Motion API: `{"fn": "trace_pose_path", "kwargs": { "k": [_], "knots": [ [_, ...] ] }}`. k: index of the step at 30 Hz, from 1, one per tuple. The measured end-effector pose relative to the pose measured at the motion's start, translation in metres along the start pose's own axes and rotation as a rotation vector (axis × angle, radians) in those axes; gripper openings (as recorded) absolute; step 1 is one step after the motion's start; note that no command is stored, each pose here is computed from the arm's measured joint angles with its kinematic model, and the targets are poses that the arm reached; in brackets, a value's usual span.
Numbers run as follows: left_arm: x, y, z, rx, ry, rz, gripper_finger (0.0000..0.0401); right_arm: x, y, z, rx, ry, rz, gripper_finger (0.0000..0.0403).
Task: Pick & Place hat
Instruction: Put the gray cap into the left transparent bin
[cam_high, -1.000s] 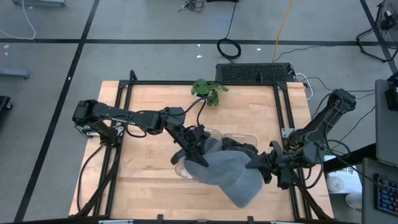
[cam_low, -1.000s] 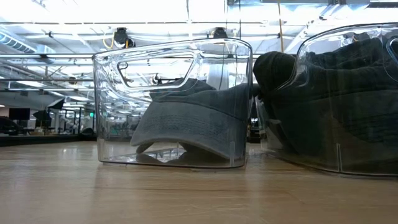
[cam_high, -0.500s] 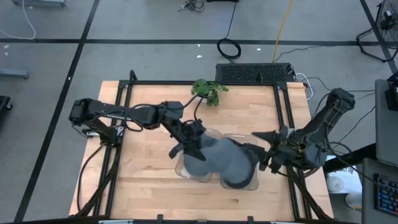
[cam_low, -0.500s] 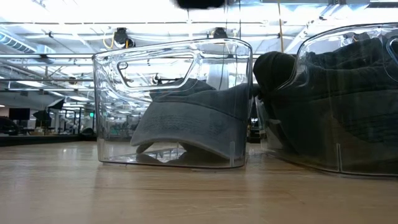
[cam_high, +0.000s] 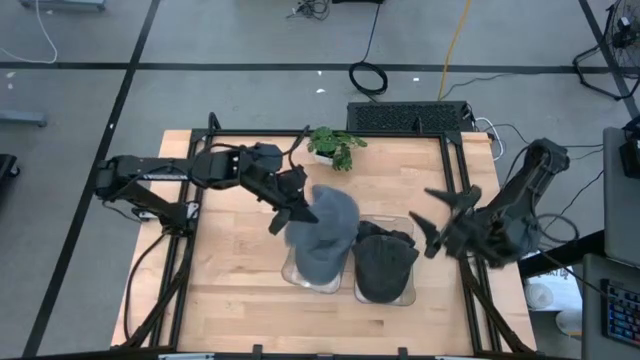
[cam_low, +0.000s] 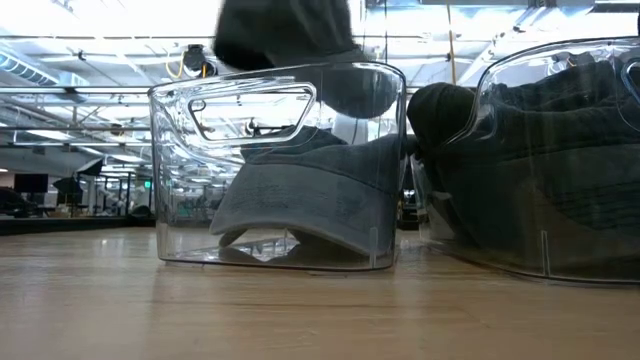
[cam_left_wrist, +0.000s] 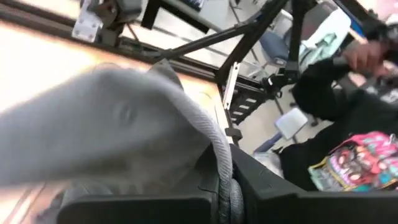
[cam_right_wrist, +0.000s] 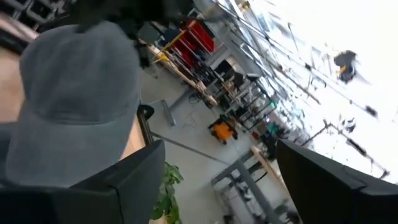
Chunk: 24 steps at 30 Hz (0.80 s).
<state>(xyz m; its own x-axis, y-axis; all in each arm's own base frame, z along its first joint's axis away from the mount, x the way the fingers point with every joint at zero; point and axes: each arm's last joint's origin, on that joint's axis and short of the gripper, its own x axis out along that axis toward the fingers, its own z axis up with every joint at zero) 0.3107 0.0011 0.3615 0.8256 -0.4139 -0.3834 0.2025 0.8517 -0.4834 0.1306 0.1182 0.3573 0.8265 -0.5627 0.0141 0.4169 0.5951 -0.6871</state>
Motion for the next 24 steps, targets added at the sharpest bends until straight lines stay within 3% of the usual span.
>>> {"fn": "trace_pose_path", "kwargs": {
  "k": [9,15,24],
  "knots": [
    [0.016,-0.021,-0.017,0.353,0.100,-0.059,0.0013,-0.003,-0.044,-0.024,0.156,-0.002,-0.004,0.0283],
    [0.011,-0.052,-0.014,0.469,0.199,0.034,0.0013,-0.004,-0.040,-0.051,0.149,-0.003,-0.004,0.0281],
    [0.034,-0.069,-0.008,0.565,0.334,0.011,0.0013,-0.005,-0.028,-0.070,0.184,-0.010,-0.003,0.0281]
  ]
}}
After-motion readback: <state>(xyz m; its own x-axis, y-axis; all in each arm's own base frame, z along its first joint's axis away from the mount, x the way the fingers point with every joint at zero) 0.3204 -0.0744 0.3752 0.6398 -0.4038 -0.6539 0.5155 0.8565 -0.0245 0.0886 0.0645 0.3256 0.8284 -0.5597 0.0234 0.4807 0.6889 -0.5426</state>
